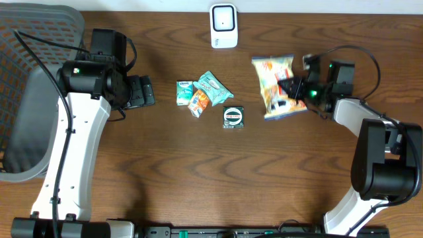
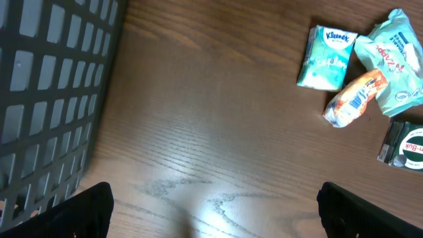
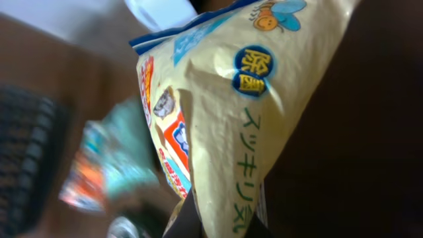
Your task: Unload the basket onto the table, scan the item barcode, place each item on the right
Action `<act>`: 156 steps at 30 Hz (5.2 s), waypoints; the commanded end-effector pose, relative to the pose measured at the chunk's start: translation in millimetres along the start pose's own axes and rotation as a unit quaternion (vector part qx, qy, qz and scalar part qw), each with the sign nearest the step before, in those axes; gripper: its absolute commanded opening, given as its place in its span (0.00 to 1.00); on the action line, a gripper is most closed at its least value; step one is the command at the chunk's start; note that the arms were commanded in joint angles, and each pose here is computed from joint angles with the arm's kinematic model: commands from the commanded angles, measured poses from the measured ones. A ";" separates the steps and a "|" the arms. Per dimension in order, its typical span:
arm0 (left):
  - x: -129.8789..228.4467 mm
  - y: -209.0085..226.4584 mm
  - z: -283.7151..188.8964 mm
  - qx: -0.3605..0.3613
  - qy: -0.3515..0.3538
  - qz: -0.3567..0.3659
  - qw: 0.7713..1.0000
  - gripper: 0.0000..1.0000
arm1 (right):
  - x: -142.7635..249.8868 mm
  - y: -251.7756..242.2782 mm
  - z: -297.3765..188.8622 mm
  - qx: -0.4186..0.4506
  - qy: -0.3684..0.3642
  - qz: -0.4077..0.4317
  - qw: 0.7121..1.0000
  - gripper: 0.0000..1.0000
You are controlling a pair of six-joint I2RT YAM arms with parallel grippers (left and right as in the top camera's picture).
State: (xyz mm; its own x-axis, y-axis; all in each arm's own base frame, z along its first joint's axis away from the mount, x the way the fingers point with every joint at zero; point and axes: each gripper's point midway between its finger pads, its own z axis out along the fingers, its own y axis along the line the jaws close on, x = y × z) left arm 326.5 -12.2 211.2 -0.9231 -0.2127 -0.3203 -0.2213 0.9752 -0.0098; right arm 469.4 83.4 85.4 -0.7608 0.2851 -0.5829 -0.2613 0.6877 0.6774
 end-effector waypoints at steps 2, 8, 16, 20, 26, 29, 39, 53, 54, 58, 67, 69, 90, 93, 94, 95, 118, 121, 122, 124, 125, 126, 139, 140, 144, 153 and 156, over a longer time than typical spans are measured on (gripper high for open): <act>0.4 3.4 1.2 -0.006 0.002 0.005 1.000 0.98 | -76.9 62.8 -5.9 -0.078 -0.104 0.025 0.991 0.01; 0.5 3.5 1.2 -0.006 0.002 0.005 1.000 0.98 | -102.4 80.6 18.2 -0.004 -0.208 0.018 0.978 0.01; 0.4 3.4 1.2 -0.006 0.002 0.005 1.000 0.98 | -151.3 161.4 52.0 -0.009 -0.246 -0.095 0.965 0.01; 0.4 3.4 1.2 -0.006 0.002 0.005 1.000 0.98 | -163.0 148.0 95.0 0.020 -0.210 -0.092 0.973 0.01; 0.5 3.5 1.2 -0.006 0.002 0.005 1.000 0.98 | -135.1 131.3 151.3 -0.026 -0.146 -0.077 0.986 0.01; 0.4 3.4 1.2 -0.006 0.002 0.005 1.000 0.98 | -117.7 119.7 163.1 -0.013 -0.120 -0.066 0.991 0.01; 0.4 3.4 1.2 -0.006 0.002 0.005 1.000 0.98 | -136.6 132.3 144.2 -0.015 -0.139 -0.094 0.986 0.01; 0.4 3.4 1.2 -0.006 0.002 0.005 1.000 0.98 | -222.3 51.4 -24.9 0.230 -0.190 -0.126 0.946 0.01; 0.4 3.4 1.2 -0.006 0.002 0.005 1.000 0.98 | -221.5 34.9 -37.1 0.263 -0.183 -0.123 0.939 0.01; 0.4 3.4 1.2 -0.006 0.002 0.005 1.000 0.98 | -196.2 -73.7 -117.5 0.454 -0.106 -0.095 0.879 0.01; 0.4 3.4 1.2 -0.006 0.002 0.005 1.000 0.98 | -134.5 -201.8 -226.1 0.560 -0.013 0.020 0.828 0.79; 0.5 3.5 1.2 -0.006 0.002 0.005 1.000 0.98 | -121.3 -209.0 -222.1 0.513 -0.001 0.046 0.857 0.99; 0.4 3.4 1.2 -0.006 0.002 0.005 1.000 0.98 | -41.5 8.5 -48.4 0.109 0.176 0.071 0.976 0.98; 0.4 3.4 1.2 -0.006 0.002 0.005 1.000 0.98 | -0.4 15.0 -37.1 0.162 0.247 0.049 0.954 0.87; 0.4 3.4 1.2 -0.006 0.002 0.005 1.000 0.98 | 16.0 17.6 -32.2 0.182 0.273 0.037 0.944 0.82; 0.4 3.4 1.2 -0.006 0.002 0.005 1.000 0.98 | 33.5 23.8 -24.6 0.190 0.297 0.024 0.935 0.80; 0.4 3.4 1.2 -0.006 0.002 0.005 1.000 0.98 | 175.0 56.0 42.9 0.190 0.359 0.076 0.911 0.57; 0.4 3.4 1.2 -0.006 0.002 0.005 1.000 0.98 | 182.7 60.7 50.8 0.166 0.355 0.078 0.917 0.56; 0.4 3.4 1.2 -0.006 0.002 0.005 1.000 0.98 | 185.7 61.5 52.7 0.166 0.352 0.087 0.917 0.51; 0.4 3.4 1.2 -0.006 0.002 0.005 1.000 0.97 | 190.4 62.3 53.6 0.167 0.354 0.090 0.916 0.33; 0.4 3.4 1.2 -0.006 0.002 0.005 1.000 0.98 | 192.5 63.3 53.6 0.167 0.356 0.089 0.915 0.23; 0.4 3.4 1.2 -0.006 0.002 0.005 1.000 0.98 | 192.9 63.4 53.4 0.167 0.357 0.089 0.915 0.12; 0.4 3.4 1.2 -0.006 0.002 0.005 1.000 0.98 | 129.3 80.2 25.6 0.120 0.298 0.074 0.944 0.01; 0.5 3.5 1.2 -0.006 0.002 0.005 1.000 0.98 | 126.1 83.7 23.8 0.116 0.295 0.066 0.946 0.01; 0.4 3.4 1.2 -0.006 0.002 0.005 1.000 0.98 | 109.8 104.9 15.3 0.144 0.261 -0.013 0.955 0.09; 0.4 3.4 1.2 -0.006 0.002 0.005 1.000 0.98 | 141.1 120.1 33.8 0.275 0.244 -0.179 0.913 0.90; 0.4 3.4 1.2 -0.006 0.002 0.005 1.000 0.98 | 148.6 115.2 36.0 0.345 0.218 -0.212 0.888 0.99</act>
State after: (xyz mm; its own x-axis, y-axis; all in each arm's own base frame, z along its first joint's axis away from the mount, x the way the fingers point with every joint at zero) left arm 326.6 -12.3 211.2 -0.9231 -0.2127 -0.3205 -0.2212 0.9752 -0.0103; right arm 339.6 246.3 71.7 -0.8922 -0.2795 -0.3547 -0.3425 0.9307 0.1282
